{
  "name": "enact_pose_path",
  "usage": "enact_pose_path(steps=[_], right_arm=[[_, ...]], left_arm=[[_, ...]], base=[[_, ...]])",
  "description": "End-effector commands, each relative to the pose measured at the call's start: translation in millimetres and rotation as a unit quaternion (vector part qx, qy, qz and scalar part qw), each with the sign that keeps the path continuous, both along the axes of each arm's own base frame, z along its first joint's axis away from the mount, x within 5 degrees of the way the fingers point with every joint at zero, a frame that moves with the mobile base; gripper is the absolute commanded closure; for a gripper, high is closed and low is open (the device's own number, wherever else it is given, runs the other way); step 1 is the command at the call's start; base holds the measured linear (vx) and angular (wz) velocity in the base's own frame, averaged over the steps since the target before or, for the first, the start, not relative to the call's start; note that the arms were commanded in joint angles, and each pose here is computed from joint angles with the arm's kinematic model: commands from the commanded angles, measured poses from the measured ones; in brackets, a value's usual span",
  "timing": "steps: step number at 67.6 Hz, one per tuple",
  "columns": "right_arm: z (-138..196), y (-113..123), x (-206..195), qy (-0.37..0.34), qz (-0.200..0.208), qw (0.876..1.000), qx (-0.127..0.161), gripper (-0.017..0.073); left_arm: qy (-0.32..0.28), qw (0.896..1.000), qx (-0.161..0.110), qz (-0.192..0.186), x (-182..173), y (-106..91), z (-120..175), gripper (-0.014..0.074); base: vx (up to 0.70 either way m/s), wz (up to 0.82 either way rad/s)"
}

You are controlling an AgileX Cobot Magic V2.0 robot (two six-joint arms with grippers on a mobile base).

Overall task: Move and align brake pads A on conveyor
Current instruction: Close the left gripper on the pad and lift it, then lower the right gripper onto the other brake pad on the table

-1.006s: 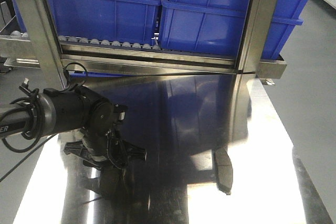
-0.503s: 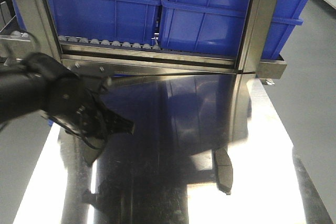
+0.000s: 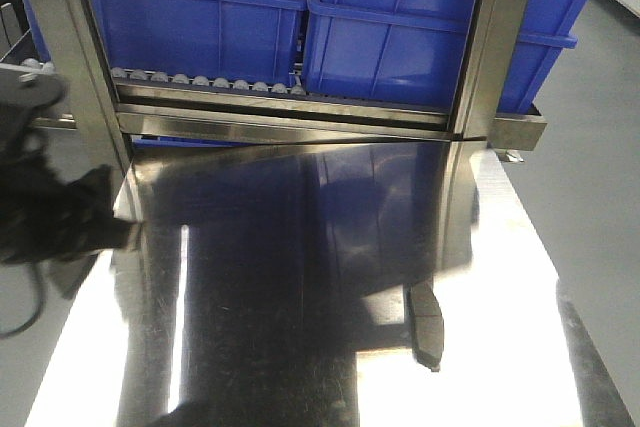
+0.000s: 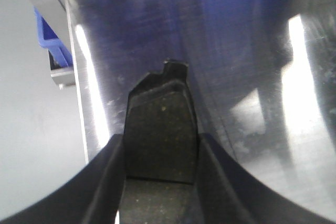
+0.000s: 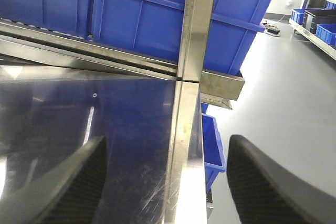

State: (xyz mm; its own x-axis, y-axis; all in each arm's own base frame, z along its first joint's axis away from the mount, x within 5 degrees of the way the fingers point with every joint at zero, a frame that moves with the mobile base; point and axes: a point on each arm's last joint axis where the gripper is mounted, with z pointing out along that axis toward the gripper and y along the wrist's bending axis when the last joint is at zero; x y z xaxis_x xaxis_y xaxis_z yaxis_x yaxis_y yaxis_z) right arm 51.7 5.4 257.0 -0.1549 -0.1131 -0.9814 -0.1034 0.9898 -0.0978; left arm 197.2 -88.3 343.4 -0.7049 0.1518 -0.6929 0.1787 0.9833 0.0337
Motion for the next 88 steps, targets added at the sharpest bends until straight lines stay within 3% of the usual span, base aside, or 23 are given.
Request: enact_pose_path(steps=[1,16,25,43,55,88], right_arm=[[14,-1,1,-0.043,-0.004,0.999,-0.002,0.0092],[14,-1,1,-0.043,-0.004,0.999,-0.002,0.0092],[14,-1,1,-0.043,-0.004,0.999,-0.002,0.0092],[14,-1,1,-0.043,-0.004,0.999,-0.002,0.0092],[14,-1,1,-0.043,-0.004,0.999,-0.002,0.0092],[14,-1,1,-0.043,-0.004,0.999,-0.002,0.0092]], left_arm=[[-0.085,0.996,-0.031,-0.011,-25,15.8,16,0.0601],[-0.177,0.98,-0.089,-0.032,-81,43.9,10,0.0601],[-0.215,0.97,-0.109,-0.041,-104,56.1,-4,0.0601],[-0.241,0.961,-0.126,-0.044,-134,72.5,-35,0.0601],[-0.263,0.956,-0.12,-0.043,-141,78.2,-35,0.06],[-0.262,0.957,-0.117,-0.041,-141,78.8,-35,0.06]], base=[[0.0,0.0],[0.0,0.0],[0.0,0.0],[0.0,0.0],[0.0,0.0],[0.0,0.0]])
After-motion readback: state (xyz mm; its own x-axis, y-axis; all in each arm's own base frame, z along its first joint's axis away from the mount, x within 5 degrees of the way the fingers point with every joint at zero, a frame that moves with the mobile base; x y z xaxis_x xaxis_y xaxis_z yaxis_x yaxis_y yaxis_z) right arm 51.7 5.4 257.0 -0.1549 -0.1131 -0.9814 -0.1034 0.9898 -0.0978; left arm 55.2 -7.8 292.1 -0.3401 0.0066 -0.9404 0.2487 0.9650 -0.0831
